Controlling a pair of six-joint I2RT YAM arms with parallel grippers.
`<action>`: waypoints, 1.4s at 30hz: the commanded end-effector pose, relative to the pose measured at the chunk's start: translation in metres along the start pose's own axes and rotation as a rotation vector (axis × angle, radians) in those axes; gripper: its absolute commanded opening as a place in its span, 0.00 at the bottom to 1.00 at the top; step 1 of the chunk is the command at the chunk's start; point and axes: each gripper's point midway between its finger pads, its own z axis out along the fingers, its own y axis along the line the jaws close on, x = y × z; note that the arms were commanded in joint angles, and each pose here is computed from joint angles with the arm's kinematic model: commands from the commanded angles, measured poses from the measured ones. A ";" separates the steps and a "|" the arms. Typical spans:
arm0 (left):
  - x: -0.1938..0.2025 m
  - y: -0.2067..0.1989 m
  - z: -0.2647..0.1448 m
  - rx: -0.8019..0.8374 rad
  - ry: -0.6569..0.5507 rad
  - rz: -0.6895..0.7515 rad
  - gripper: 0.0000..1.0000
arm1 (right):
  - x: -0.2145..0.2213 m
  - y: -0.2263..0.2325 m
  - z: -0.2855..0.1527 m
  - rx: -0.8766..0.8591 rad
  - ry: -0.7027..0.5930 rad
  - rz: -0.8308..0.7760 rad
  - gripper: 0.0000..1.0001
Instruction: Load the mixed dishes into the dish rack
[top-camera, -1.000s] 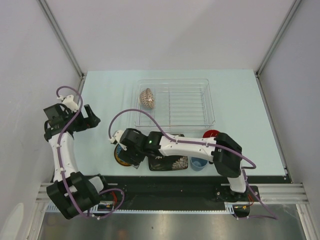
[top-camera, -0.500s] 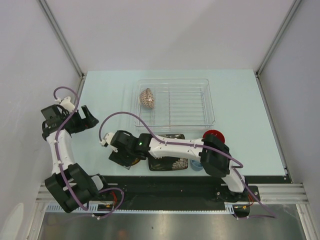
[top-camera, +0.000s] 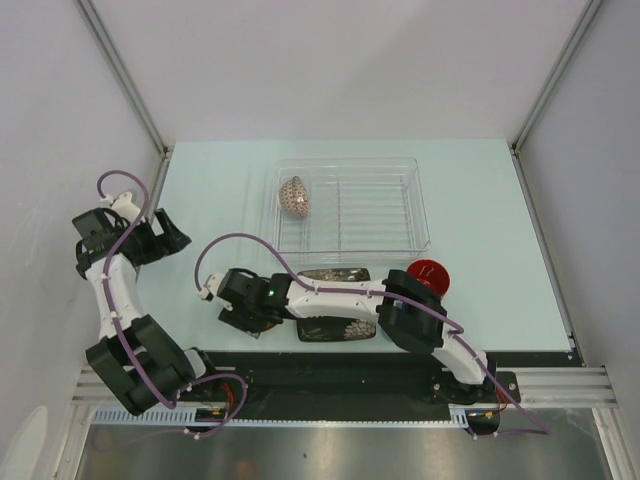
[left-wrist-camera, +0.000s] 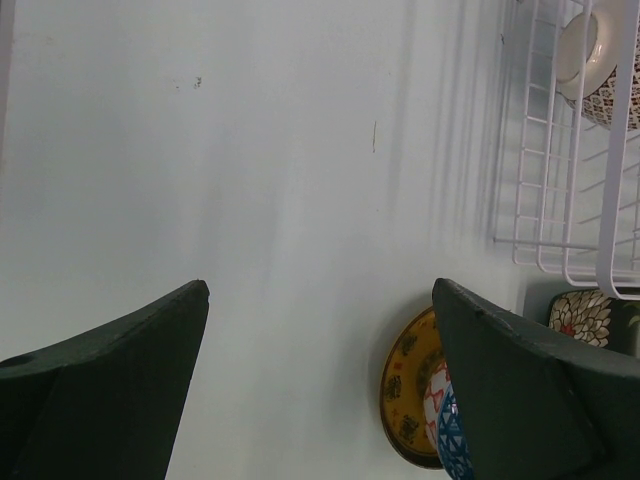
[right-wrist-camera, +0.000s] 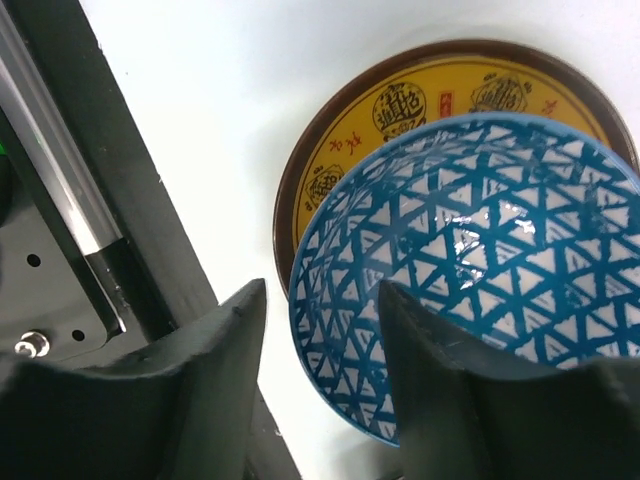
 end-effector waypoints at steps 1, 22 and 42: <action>-0.016 -0.002 -0.006 0.021 -0.045 0.042 1.00 | -0.012 -0.009 0.006 0.012 -0.049 0.008 0.47; -0.008 -0.001 -0.005 0.017 -0.039 0.047 1.00 | -0.141 -0.068 -0.163 -0.300 -0.496 0.390 0.00; -0.002 0.000 -0.008 0.002 -0.036 0.065 1.00 | -0.147 -0.182 -0.256 -0.821 -0.986 0.877 0.00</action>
